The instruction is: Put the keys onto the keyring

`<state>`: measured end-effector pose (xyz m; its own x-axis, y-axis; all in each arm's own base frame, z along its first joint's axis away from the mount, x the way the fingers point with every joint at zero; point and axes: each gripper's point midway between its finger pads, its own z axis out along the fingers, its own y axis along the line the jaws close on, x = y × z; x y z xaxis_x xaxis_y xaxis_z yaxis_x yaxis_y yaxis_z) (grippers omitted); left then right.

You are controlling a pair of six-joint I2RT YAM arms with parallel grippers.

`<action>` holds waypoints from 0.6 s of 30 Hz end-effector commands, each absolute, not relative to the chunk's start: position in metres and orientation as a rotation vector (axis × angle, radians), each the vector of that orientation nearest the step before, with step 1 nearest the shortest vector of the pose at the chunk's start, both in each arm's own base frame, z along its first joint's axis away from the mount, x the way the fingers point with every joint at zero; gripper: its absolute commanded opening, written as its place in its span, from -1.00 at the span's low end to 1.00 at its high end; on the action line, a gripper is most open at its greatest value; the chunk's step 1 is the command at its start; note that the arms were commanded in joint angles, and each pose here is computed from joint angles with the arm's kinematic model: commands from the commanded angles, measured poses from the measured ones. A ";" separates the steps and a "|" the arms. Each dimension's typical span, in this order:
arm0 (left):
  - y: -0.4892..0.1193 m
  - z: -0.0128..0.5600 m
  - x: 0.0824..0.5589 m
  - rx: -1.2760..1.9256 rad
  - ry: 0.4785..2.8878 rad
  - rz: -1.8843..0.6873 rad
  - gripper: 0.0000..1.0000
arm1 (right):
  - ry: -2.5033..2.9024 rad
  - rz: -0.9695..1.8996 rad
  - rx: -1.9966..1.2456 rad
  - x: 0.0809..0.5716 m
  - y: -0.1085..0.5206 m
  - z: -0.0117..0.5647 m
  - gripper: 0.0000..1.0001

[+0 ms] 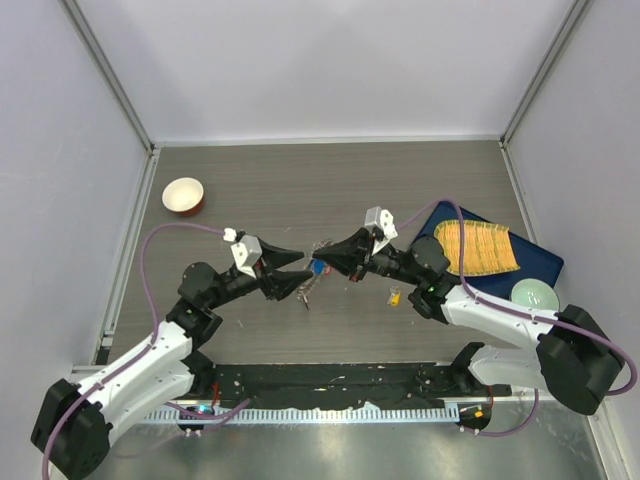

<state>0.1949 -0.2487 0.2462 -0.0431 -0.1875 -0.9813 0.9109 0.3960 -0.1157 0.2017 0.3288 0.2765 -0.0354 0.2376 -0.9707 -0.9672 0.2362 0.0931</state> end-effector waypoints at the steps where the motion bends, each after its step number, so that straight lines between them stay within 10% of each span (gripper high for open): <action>1: -0.257 0.278 0.176 0.815 1.139 -1.119 0.07 | 1.009 1.198 -0.834 0.188 0.324 0.320 -0.99; 18: -0.253 0.279 0.171 0.822 1.136 -1.102 -0.04 | 1.006 1.237 -0.893 0.183 0.329 0.315 -0.99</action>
<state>0.1708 -0.2548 0.2676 0.0085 -0.2312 -0.9729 0.9610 0.2709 -0.0560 0.1874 0.3302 0.2759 -0.0442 0.2249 -0.9734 -0.9855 0.1500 0.0794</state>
